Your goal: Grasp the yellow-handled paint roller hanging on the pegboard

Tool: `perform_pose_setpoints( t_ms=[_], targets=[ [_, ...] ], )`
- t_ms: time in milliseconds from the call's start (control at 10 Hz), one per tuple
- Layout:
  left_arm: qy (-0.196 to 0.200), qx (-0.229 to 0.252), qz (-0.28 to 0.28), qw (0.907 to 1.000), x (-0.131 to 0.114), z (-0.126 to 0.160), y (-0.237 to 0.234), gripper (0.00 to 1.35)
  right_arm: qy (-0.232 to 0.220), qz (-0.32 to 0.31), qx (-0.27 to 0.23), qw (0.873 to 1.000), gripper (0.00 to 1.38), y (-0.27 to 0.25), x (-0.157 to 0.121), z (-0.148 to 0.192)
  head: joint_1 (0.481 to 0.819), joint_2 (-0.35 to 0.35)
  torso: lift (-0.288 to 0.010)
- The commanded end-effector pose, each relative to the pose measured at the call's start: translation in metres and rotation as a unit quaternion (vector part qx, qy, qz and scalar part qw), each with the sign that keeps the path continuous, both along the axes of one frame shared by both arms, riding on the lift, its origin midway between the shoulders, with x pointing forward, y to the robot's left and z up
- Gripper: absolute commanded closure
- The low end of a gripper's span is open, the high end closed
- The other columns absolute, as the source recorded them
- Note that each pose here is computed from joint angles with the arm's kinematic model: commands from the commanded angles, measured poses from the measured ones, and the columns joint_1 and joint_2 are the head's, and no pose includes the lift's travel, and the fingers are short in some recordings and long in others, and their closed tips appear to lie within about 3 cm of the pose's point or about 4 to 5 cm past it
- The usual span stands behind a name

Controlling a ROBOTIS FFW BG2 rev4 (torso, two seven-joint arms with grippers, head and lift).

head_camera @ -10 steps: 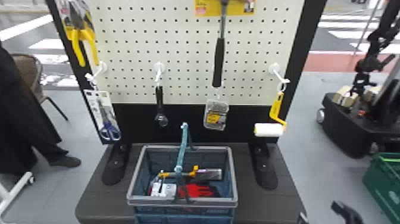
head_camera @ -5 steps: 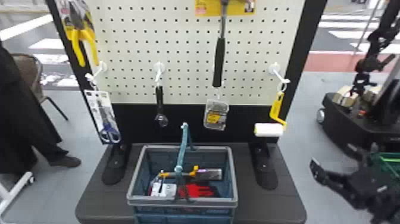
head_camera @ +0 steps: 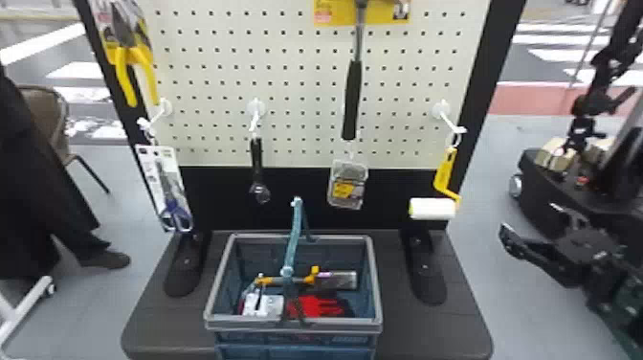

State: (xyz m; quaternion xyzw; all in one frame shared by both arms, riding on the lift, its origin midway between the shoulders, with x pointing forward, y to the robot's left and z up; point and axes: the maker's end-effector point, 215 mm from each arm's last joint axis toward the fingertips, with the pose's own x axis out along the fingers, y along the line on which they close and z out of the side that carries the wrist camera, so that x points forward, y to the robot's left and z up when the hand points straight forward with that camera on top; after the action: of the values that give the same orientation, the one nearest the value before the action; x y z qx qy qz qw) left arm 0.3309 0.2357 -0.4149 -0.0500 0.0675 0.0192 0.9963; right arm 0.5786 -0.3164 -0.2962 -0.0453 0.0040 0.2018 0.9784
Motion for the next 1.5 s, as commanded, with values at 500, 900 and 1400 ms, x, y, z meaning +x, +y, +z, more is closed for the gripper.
perform_pose_setpoints(
  t_ms=[500,900,1400],
  targets=[
    [0.004,-0.009,-0.011,0.9999,0.01,-0.01,-0.016,0.14,0.07,0.148,0.049,0.985,0.16,0.054,0.079,0.011,0.549,0.0,-0.1],
    [0.003,-0.011,-0.016,0.9998,0.016,-0.013,-0.023,0.14,0.103,0.225,0.089,0.965,0.16,0.107,0.09,0.016,0.549,0.0,-0.1],
    [0.003,-0.012,-0.015,0.9998,0.017,-0.016,-0.023,0.14,0.127,0.261,0.064,0.955,0.13,0.135,0.09,0.018,0.549,0.0,-0.1]
  ],
)
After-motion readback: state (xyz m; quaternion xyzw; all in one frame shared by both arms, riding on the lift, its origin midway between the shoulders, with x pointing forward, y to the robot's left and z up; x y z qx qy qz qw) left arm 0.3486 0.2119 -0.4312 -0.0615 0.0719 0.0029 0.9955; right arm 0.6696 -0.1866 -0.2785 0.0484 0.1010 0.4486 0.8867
